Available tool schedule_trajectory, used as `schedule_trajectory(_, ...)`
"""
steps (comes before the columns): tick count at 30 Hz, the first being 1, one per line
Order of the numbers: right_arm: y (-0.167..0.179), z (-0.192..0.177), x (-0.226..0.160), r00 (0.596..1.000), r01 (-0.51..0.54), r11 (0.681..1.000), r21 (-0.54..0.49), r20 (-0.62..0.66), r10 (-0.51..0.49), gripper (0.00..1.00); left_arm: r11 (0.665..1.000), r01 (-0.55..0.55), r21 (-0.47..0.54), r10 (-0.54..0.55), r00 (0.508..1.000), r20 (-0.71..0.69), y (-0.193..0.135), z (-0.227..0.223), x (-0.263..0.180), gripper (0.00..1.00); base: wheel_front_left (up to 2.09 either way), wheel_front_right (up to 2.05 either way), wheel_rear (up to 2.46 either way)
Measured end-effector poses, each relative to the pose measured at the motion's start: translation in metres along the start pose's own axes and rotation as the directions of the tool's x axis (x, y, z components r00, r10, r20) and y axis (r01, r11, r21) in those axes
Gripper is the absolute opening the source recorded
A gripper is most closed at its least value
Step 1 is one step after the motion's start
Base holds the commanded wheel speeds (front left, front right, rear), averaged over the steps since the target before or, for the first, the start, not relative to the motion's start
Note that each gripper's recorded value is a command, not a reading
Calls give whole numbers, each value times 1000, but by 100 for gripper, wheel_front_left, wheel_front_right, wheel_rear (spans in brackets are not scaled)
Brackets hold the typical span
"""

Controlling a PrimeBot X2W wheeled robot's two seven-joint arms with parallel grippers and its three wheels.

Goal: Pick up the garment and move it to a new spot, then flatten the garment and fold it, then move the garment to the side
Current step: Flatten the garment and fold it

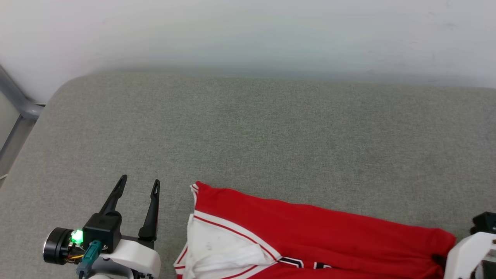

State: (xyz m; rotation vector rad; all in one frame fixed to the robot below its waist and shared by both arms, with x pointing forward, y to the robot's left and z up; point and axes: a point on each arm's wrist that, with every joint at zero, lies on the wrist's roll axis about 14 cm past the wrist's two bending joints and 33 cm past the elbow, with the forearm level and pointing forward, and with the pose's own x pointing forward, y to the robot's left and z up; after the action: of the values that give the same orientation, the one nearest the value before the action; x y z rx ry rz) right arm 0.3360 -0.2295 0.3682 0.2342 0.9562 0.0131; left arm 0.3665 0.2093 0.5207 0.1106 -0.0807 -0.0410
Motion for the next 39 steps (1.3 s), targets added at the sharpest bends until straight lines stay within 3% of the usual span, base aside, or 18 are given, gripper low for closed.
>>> schedule_trajectory(9,-73,25,-27,979,189,980,-58,96,-183,0,1000,12,-3,-12,1000,9,-4,2,-3,100,0,0,0)
schedule_trajectory(18,-73,23,-37,977,165,986,-30,143,-159,0,1000,13,-9,-13,1000,19,-6,5,-19,100,0,0,0)
schedule_trajectory(26,-35,23,-46,986,50,997,-57,160,-40,0,1000,-1,-23,2,999,42,-5,11,-29,100,0,0,0)
schedule_trajectory(33,19,17,-54,984,-105,992,-69,139,114,0,999,-29,-39,31,998,48,-1,12,-39,100,0,0,0)
schedule_trajectory(36,54,16,-53,964,-222,975,12,152,217,0,998,-55,-38,56,997,43,5,10,-43,100,0,0,0)
schedule_trajectory(39,91,15,-57,940,-314,949,16,147,308,0,996,-79,-42,80,996,39,11,9,-47,100,0,0,0)
